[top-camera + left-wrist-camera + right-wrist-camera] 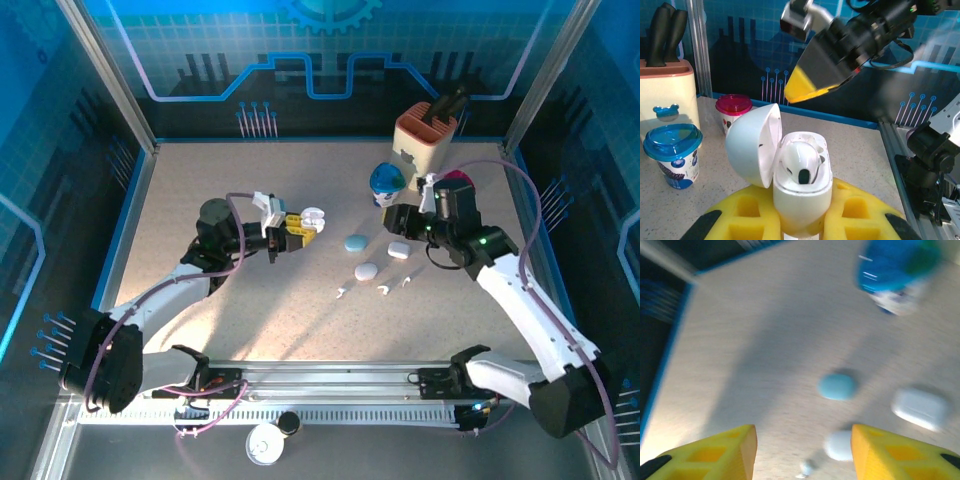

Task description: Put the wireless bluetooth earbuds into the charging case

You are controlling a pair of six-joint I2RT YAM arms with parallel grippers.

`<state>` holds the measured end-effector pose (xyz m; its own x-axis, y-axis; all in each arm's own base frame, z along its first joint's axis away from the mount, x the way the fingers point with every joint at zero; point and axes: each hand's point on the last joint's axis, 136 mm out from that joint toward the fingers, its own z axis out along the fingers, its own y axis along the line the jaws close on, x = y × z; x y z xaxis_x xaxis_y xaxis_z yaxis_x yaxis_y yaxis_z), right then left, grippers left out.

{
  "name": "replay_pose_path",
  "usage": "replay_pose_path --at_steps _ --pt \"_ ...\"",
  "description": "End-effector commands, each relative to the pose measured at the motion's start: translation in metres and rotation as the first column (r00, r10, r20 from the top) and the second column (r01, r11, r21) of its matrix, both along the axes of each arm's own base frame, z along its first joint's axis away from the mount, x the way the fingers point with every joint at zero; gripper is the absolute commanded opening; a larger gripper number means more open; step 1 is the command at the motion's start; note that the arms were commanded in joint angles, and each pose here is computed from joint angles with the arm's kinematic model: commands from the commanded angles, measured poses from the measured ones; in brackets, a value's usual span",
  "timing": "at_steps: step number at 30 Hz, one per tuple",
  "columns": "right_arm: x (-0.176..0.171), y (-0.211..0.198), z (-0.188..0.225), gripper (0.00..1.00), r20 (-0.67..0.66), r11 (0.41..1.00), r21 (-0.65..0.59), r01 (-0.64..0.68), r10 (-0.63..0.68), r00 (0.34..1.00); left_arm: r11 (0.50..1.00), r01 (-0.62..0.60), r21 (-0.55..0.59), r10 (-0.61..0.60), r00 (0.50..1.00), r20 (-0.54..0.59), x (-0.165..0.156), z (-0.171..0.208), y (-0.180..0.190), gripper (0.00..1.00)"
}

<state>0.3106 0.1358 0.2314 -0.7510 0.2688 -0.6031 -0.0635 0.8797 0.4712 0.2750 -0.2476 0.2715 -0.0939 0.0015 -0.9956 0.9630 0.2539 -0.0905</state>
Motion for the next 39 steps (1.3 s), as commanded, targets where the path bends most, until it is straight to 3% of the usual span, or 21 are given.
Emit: replay_pose_path --at_steps 1,6,9,19,26,39 --pt "-0.021 -0.049 -0.065 0.53 -0.245 0.97 -0.17 0.171 -0.21 0.947 0.999 0.028 0.033 -0.029 0.998 0.047 -0.005 0.001 -0.004 0.05" --pt "-0.023 -0.043 -0.111 0.53 -0.38 0.977 -0.153 0.148 -0.197 0.904 0.998 0.054 0.045 -0.056 0.997 0.046 -0.011 -0.003 -0.011 0.05" --pt "-0.025 -0.042 -0.136 0.48 -0.445 0.976 -0.165 0.141 -0.201 0.873 0.997 0.061 0.045 -0.063 0.997 0.043 -0.012 -0.004 -0.014 0.05" --pt "-0.045 -0.047 -0.195 0.4 -0.581 0.973 -0.195 0.123 -0.215 0.785 0.996 0.073 0.045 -0.075 0.997 0.032 -0.013 -0.006 -0.016 0.05" --pt "-0.043 -0.046 -0.208 0.3 -0.6 0.973 -0.187 0.137 -0.224 0.768 0.996 0.079 0.037 -0.08 0.996 0.024 -0.013 -0.006 -0.017 0.05" --pt "-0.031 -0.05 -0.213 0.27 -0.599 0.967 -0.206 0.149 -0.245 0.762 0.996 0.084 0.035 -0.085 0.996 0.026 -0.014 -0.004 -0.017 0.05"
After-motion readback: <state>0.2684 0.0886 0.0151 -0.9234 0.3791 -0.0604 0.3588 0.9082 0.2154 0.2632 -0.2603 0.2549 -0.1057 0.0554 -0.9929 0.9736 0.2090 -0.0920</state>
